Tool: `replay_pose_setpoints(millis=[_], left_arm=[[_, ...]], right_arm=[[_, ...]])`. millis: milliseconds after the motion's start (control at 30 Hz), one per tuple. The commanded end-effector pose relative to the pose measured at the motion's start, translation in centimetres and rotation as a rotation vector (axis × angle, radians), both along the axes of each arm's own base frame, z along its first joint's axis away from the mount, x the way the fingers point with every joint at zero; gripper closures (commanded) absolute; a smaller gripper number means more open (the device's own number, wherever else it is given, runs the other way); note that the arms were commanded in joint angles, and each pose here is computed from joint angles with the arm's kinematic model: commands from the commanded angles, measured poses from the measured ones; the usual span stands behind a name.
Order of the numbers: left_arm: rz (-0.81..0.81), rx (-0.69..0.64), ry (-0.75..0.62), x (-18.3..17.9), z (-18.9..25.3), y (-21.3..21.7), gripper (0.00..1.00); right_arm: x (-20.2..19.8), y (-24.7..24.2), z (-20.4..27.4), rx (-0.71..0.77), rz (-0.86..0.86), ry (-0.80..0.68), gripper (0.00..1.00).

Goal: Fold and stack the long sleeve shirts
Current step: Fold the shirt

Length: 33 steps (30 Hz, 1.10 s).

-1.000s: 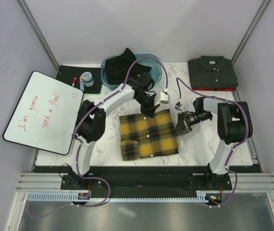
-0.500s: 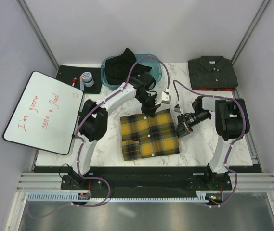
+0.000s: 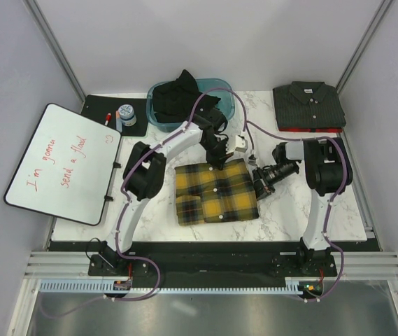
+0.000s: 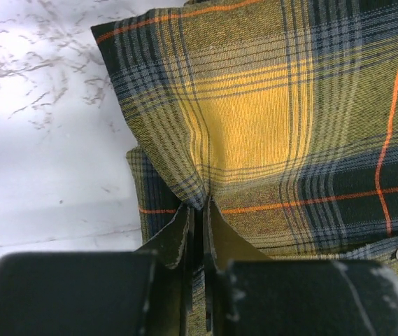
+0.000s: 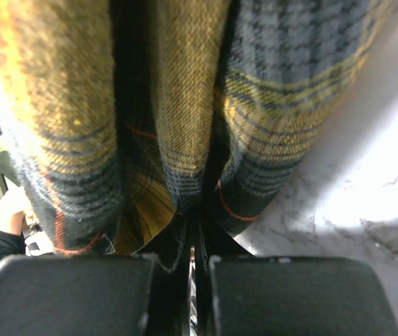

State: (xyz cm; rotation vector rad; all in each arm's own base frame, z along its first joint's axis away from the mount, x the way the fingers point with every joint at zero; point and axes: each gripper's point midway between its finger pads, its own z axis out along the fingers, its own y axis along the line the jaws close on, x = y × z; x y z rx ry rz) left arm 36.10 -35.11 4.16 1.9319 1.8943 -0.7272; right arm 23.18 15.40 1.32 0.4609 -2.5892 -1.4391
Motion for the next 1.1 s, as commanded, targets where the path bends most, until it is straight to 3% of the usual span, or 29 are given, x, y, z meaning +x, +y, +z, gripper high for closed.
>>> replay_pose_setpoints(millis=[0, 33, 100, 167, 200, 233, 267, 300, 333, 367, 400, 467, 633, 867, 967, 1000, 1067], left_arm=[[0.040, -0.004, -0.121, 3.9, 0.4, 0.5, 0.88], [0.046, -0.011, -0.136, 4.1, 1.3, 0.5, 0.76], [0.078, -0.010, -0.150, 4.3, 2.6, 1.2, 0.68], [0.119, -0.065, -0.180, 4.4, 6.7, 1.8, 0.58], [0.201, -0.079, -0.146, 4.5, 8.0, 3.1, 0.52], [0.244, -0.099, -0.128, 4.3, 9.3, 3.8, 0.48], [0.285, -0.135, -0.148, 3.8, 12.3, 4.8, 0.38], [0.343, -0.113, -0.092, 2.8, 11.6, 6.3, 0.29], [0.377, -0.100, -0.088, 2.4, 11.7, 7.3, 0.10], [0.397, -0.117, -0.103, 1.5, 13.4, 8.1, 0.10], [0.437, -0.082, -0.050, 0.6, 11.8, 9.7, 0.10], [0.486, -0.081, -0.062, 0.3, 11.7, 11.2, 0.10], [0.556, 0.011, 0.000, 0.1, 6.4, 14.6, 0.16], [0.541, 0.109, 0.022, 1.7, 1.0, 16.0, 0.30], [0.555, 0.115, 0.012, 3.4, 0.1, 16.1, 0.47], [0.561, 0.106, 0.003, 4.1, 0.2, 15.9, 0.61], [0.580, 0.085, -0.003, 5.9, 0.2, 15.4, 0.79]], right_arm=[[1.0, 0.5, 0.0, -0.011, 0.011, -0.053, 0.91], [1.1, 0.5, 0.1, -0.018, 0.009, -0.055, 0.82], [1.3, -0.1, 1.0, -0.040, 0.021, -0.084, 0.65], [2.0, -1.4, 2.4, -0.057, 0.017, -0.162, 0.56], [1.7, -1.8, 3.3, -0.061, 0.030, -0.169, 0.47], [1.8, -2.4, 4.0, -0.076, 0.038, -0.193, 0.44], [2.3, -3.5, 5.3, -0.102, 0.030, -0.243, 0.42], [2.6, -4.3, 5.7, -0.136, 0.047, -0.293, 0.35], [2.9, -4.8, 6.2, -0.157, 0.056, -0.327, 0.31], [4.2, -5.8, 7.3, -0.182, 0.029, -0.383, 0.29], [4.7, -6.0, 7.7, -0.191, 0.033, -0.413, 0.27], [6.2, -5.7, 9.3, -0.174, 0.022, -0.475, 0.27], [6.1, -0.7, 11.9, -0.032, 0.018, -0.463, 0.45], [4.0, 2.1, 6.3, -0.113, 0.111, -0.437, 0.56], [4.2, 0.6, 1.8, -0.226, 0.134, -0.421, 0.60], [4.3, 0.3, 0.7, -0.249, 0.142, -0.417, 0.61], [5.2, -0.4, -1.4, -0.306, 0.146, -0.421, 0.63]])
